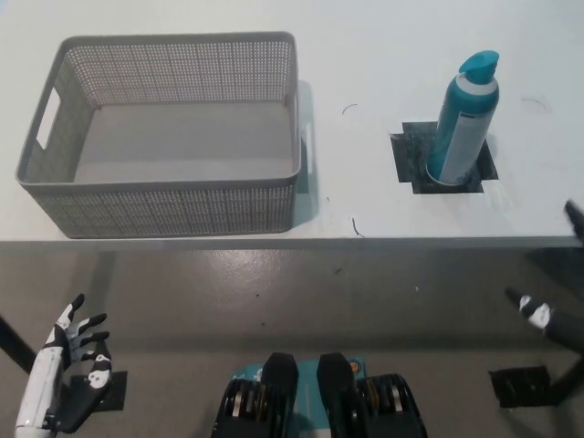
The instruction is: Use the right hand to pick up an air purifying spray and put it inside a container
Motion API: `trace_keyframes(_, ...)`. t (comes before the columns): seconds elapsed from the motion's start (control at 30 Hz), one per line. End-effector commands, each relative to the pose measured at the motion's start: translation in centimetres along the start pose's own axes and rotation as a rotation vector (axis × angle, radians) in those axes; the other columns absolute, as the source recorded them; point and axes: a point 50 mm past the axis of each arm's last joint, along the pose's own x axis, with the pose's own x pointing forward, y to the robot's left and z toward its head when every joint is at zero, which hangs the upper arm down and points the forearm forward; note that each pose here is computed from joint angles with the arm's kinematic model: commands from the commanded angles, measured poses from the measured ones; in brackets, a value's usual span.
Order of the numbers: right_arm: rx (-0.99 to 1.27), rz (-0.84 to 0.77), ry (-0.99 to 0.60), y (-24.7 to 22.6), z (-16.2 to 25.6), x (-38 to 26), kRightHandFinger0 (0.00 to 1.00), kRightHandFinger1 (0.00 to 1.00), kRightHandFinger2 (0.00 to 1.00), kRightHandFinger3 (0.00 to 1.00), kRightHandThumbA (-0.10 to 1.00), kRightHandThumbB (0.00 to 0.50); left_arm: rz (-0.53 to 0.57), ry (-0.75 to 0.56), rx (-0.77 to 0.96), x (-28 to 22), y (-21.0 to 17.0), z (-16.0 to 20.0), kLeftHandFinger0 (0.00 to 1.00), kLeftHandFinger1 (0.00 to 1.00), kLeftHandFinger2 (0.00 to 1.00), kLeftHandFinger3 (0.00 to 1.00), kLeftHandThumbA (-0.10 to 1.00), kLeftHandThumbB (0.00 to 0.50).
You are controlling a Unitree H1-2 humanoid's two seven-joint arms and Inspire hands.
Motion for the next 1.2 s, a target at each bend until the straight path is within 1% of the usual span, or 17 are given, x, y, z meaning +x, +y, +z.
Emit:
trace_keyframes(0.0, -0.009, -0.064, -0.075, -2.0, 2.1, 3.1, 1.0, 1.0, 1.0, 1.0, 0.8, 0.5, 0.024, -0.068, 0.023, -0.1, 0.7, 0.7, 0.63, 0.74, 0.81, 1.0, 0.31, 0.241)
trace_keyframes(0.13, -0.02, -0.07, -0.075, -2.4, 3.0, 5.3, 1.0, 1.0, 1.0, 1.0, 0.74, 0.5, 0.024, -0.064, 0.018, -0.2, 0.4, 0.4, 0.63, 0.74, 0.82, 1.0, 0.35, 0.249)
trace_keyframes(0.33, 0.002, -0.035, -0.037, -1.7, 3.6, 7.6, 1.0, 1.0, 1.0, 1.0, 0.7, 0.5, 0.017, -0.053, 0.012, -0.5, 0.6, 0.3, 0.64, 0.76, 0.84, 1.0, 0.3, 0.235)
trace_keyframes(0.4, 0.011, -0.009, -0.023, -1.4, 3.4, 8.6, 1.0, 1.0, 1.0, 1.0, 0.67, 0.5, 0.019, -0.054, 0.023, -0.6, 0.5, 0.3, 0.64, 0.76, 0.83, 1.0, 0.32, 0.239)
trace_keyframes(0.43, -0.001, 0.012, -0.006, -1.2, 3.2, 9.7, 1.0, 1.0, 1.0, 1.0, 0.67, 0.5, 0.021, -0.051, 0.021, -0.7, 0.4, 0.2, 0.63, 0.75, 0.82, 1.0, 0.34, 0.243)
trace_keyframes(0.47, -0.01, 0.025, 0.0, -1.1, 3.1, 10.4, 1.0, 1.0, 1.0, 1.0, 0.65, 0.493, 0.021, -0.048, 0.024, -0.8, 0.4, 0.2, 0.63, 0.75, 0.82, 1.0, 0.34, 0.237)
trace_keyframes(0.5, -0.024, 0.04, 0.006, -0.9, 2.8, 11.3, 1.0, 1.0, 1.0, 1.0, 0.65, 0.499, 0.021, -0.045, 0.024, -0.9, 0.4, 0.2, 0.63, 0.75, 0.83, 1.0, 0.33, 0.23)
trace_keyframes(0.6, -0.052, 0.081, 0.042, -0.5, 1.7, 14.1, 1.0, 1.0, 1.0, 1.0, 0.67, 0.5, 0.026, -0.039, 0.013, -1.1, 0.3, 0.1, 0.63, 0.75, 0.83, 1.0, 0.31, 0.23)
trace_keyframes(0.73, -0.056, 0.126, 0.104, 0.6, 0.0, 17.5, 1.0, 1.0, 1.0, 1.0, 0.78, 0.5, 0.027, -0.038, 0.008, -1.1, 0.2, 0.2, 0.62, 0.75, 0.83, 1.0, 0.3, 0.226)
trace_keyframes(0.8, -0.062, 0.144, 0.118, 1.4, -0.5, 19.0, 1.0, 1.0, 1.0, 1.0, 0.8, 0.5, 0.028, -0.043, 0.006, -1.1, 0.2, 0.2, 0.61, 0.74, 0.82, 1.0, 0.3, 0.228)
trace_keyframes(0.83, -0.059, 0.149, 0.121, 1.6, -0.6, 19.4, 1.0, 1.0, 1.0, 1.0, 0.8, 0.5, 0.029, -0.044, 0.007, -1.1, 0.2, 0.2, 0.61, 0.74, 0.82, 1.0, 0.3, 0.228)
trace_keyframes(0.87, -0.056, 0.162, 0.139, 1.9, -0.5, 20.0, 1.0, 1.0, 1.0, 1.0, 0.81, 0.5, 0.026, -0.041, 0.016, -1.1, 0.0, 0.0, 0.61, 0.74, 0.82, 1.0, 0.33, 0.233)
trace_keyframes(0.9, -0.076, 0.17, 0.157, 2.3, -0.6, 20.3, 1.0, 1.0, 1.0, 1.0, 0.84, 0.5, 0.025, -0.044, 0.013, -1.2, -0.1, 0.0, 0.61, 0.74, 0.81, 1.0, 0.33, 0.232)
trace_keyframes(1.0, -0.043, 0.179, 0.18, 3.3, -0.8, 21.0, 1.0, 1.0, 1.0, 1.0, 0.8, 0.5, 0.02, -0.044, 0.0, -1.2, -0.3, 0.0, 0.62, 0.75, 0.81, 1.0, 0.32, 0.235)
trace_keyframes(1.1, -0.037, 0.19, 0.203, 4.2, -1.2, 21.5, 1.0, 1.0, 1.0, 1.0, 0.83, 0.5, 0.018, -0.036, 0.001, -1.3, -0.2, -0.1, 0.62, 0.75, 0.82, 1.0, 0.32, 0.244)
trace_keyframes(1.13, -0.033, 0.191, 0.204, 4.6, -1.5, 21.7, 1.0, 1.0, 1.0, 1.0, 0.84, 0.5, 0.014, -0.041, 0.005, -1.3, -0.1, 0.0, 0.62, 0.75, 0.82, 1.0, 0.31, 0.237)
trace_keyframes(1.17, -0.02, 0.187, 0.211, 5.0, -1.8, 21.8, 1.0, 1.0, 1.0, 1.0, 0.84, 0.5, 0.011, -0.04, 0.014, -1.4, 0.0, 0.0, 0.62, 0.75, 0.82, 1.0, 0.34, 0.237)
